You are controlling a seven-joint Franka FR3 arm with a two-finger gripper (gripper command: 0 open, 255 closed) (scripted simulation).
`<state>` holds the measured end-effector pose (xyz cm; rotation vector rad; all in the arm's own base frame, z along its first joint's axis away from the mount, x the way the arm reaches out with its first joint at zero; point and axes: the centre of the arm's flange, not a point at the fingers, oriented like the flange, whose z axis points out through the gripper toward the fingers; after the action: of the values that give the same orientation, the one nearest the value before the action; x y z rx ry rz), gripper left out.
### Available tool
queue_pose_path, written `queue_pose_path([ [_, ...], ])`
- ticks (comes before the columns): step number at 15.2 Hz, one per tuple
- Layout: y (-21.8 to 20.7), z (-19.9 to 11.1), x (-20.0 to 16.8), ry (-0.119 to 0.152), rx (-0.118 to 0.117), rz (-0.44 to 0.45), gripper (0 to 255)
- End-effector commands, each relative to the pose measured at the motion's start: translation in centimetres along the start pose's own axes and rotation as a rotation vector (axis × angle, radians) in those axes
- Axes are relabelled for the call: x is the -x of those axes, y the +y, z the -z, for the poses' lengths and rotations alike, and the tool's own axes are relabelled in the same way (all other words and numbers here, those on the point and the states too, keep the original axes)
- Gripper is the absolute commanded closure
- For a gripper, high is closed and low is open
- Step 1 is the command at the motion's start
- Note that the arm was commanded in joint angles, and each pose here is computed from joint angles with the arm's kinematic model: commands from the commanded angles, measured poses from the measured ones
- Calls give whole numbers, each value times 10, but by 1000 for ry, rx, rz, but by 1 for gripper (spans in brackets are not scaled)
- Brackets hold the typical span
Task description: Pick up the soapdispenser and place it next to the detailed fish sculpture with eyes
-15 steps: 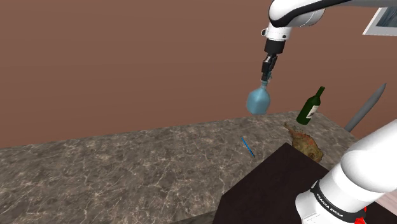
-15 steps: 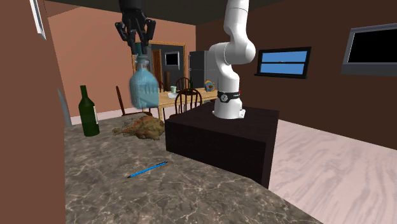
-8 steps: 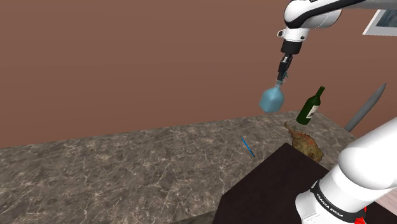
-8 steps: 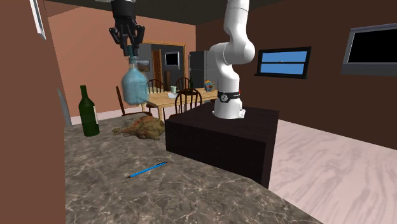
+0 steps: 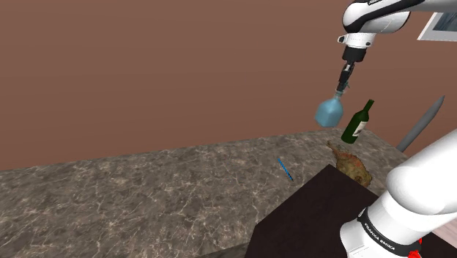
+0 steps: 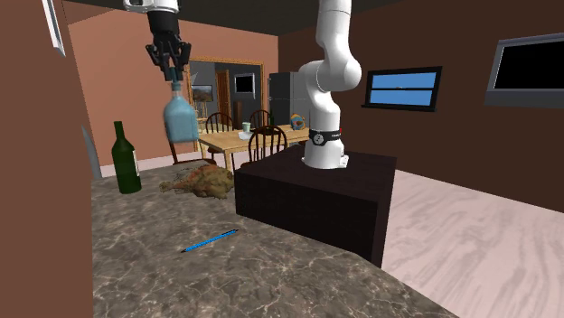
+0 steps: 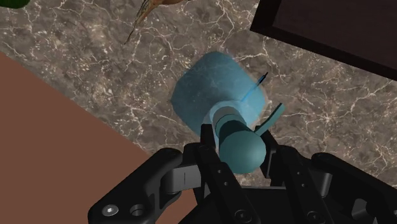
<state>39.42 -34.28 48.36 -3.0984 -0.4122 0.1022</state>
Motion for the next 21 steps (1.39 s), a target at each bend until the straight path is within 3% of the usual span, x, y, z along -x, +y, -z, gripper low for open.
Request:
queue_pose_path([
  [1, 8, -7, 4, 0, 1, 1, 255],
  [21, 10, -112, -2, 0, 1, 1, 255],
])
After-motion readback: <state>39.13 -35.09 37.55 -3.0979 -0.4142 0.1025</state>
